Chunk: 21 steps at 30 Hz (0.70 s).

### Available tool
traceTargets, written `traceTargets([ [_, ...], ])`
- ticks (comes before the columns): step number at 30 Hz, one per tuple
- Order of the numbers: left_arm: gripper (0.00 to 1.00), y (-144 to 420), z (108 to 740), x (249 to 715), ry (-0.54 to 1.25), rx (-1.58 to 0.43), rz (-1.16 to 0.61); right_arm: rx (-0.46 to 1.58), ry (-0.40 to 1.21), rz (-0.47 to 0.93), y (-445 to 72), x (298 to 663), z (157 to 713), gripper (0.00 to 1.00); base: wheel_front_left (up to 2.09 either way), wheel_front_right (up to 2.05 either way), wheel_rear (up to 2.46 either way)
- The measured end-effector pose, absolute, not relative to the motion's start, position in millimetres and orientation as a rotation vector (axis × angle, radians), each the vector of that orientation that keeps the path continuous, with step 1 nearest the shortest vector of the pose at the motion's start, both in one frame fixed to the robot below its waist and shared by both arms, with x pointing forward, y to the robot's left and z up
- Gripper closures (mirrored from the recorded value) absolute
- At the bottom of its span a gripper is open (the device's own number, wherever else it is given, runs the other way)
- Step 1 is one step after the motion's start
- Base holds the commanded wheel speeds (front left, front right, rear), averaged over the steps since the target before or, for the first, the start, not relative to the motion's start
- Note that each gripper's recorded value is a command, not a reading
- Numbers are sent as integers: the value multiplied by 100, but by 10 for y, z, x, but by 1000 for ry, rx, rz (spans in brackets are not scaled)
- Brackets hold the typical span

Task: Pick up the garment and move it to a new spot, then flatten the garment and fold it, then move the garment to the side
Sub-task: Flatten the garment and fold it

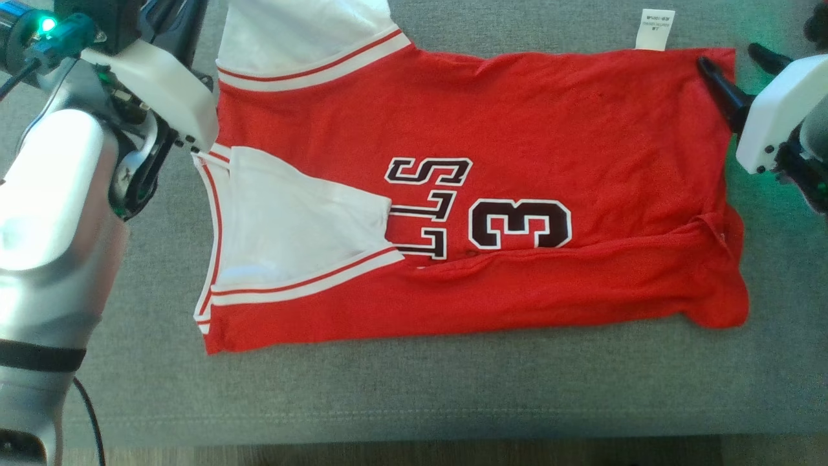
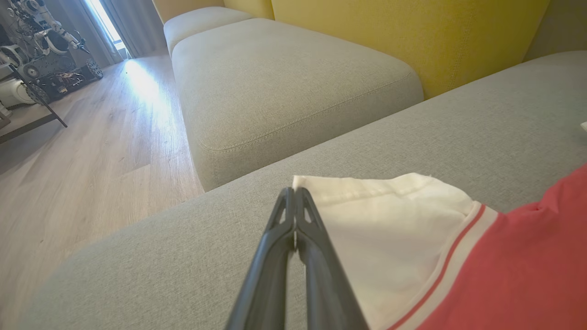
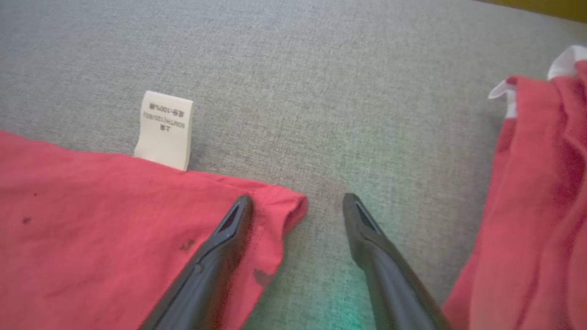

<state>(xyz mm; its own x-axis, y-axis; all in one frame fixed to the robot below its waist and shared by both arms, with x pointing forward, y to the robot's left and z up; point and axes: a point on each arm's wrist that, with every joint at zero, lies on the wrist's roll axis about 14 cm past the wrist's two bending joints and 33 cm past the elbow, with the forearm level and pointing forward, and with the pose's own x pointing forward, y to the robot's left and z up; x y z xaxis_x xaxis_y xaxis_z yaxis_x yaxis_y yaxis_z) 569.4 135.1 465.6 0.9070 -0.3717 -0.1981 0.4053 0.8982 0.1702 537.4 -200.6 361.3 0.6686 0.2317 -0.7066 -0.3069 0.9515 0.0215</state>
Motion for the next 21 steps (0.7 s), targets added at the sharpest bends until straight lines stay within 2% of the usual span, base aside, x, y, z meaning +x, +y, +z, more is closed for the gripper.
traceTargets([
  [1, 100, 1357, 4662, 5692, 163, 213, -404, -101, 784, 306, -2000, 5372, 3608, 0, 0, 0, 0],
  [2, 100, 1366, 4666, 5693, 161, 214, -401, -90, 789, 308, -1987, 5363, 3597, 27, 0, 0, 0],
  [3, 100, 1375, 4668, 5693, 161, 216, -398, -71, 797, 315, -1956, 5347, 3586, 100, 0, 0, 0],
  [9, 100, 1425, 4601, 5642, 182, 209, -379, -101, 790, 355, -1909, 5352, 3613, 100, 0, 0, 0],
  [21, 100, 1688, 4596, 5710, 156, 202, -267, -322, 524, 339, -2088, 5808, 3952, 100, 0, 0, 0],
])
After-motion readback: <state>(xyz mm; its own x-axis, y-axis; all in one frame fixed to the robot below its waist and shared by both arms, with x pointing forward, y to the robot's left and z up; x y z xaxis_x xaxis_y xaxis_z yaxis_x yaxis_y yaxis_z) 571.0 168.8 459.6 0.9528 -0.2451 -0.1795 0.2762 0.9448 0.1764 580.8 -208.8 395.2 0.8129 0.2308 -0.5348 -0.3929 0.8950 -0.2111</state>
